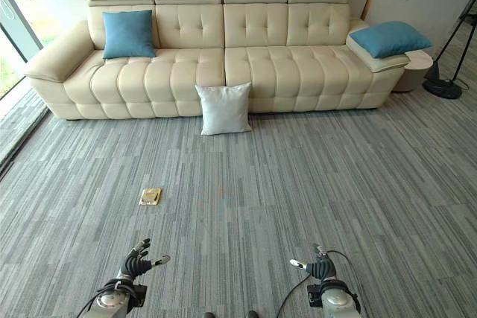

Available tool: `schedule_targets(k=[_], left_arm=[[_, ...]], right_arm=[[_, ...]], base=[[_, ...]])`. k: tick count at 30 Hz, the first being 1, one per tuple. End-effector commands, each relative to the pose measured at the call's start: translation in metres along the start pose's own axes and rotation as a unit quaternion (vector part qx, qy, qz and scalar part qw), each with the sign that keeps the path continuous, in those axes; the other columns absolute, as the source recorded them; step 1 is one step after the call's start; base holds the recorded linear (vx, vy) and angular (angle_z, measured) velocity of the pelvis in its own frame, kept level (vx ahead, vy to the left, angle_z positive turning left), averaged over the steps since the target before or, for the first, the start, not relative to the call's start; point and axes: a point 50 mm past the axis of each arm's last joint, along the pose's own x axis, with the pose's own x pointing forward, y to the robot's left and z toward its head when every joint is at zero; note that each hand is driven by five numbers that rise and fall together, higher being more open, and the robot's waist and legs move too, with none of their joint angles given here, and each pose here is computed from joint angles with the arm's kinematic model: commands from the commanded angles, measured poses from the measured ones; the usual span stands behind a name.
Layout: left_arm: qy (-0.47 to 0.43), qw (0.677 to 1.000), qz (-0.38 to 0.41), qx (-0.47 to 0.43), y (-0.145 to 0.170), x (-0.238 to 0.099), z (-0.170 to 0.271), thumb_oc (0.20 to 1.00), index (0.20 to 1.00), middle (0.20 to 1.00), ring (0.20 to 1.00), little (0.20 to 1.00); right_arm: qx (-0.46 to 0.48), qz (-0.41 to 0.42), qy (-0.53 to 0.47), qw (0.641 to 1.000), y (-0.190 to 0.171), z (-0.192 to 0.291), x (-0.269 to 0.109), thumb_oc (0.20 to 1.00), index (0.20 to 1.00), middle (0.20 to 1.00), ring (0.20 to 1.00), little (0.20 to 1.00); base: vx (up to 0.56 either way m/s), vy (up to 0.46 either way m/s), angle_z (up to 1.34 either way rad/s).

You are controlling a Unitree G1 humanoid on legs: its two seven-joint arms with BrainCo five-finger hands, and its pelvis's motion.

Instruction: Pick up all the scattered cushions and arrange them neatly on the sofa.

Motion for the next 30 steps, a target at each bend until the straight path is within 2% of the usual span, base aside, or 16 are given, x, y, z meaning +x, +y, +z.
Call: schedule_targets(k=[1,16,29,30], left_arm=[[-0.028,1.0,0.0,-0.011,0.0,0.008,0.017,1.0,1.0,1.0,1.0,1.0],[0.01,1.0,-0.002,-0.024,-0.007,0.009,0.003,1.0,1.0,1.0,1.0,1.0],[-0.007,1.0,0.0,-0.021,-0.003,0.01,0.012,1.0,1.0,1.0,1.0,1.0],[-0.013,1.0,-0.004,0.005,-0.002,0.01,0.013,1.0,1.0,1.0,1.0,1.0]], right_arm=[[0.035,-0.003,-0.018,0.999,0.002,0.013,0.006,1.0,1.0,1.0,1.0,1.0],[0.004,0.008,0.011,1.0,0.009,0.003,0.006,1.0,1.0,1.0,1.0,1.0],[-0.015,0.014,-0.008,1.0,0.006,0.01,0.005,1.0,1.0,1.0,1.0,1.0],[-0.029,0.019,-0.008,0.999,0.007,0.01,0.005,1.0,1.0,1.0,1.0,1.0]], base=[[0.0,0.0,0.0],[0.0,-0.002,0.01],[0.0,0.0,0.01],[0.03,0.0,0.05]])
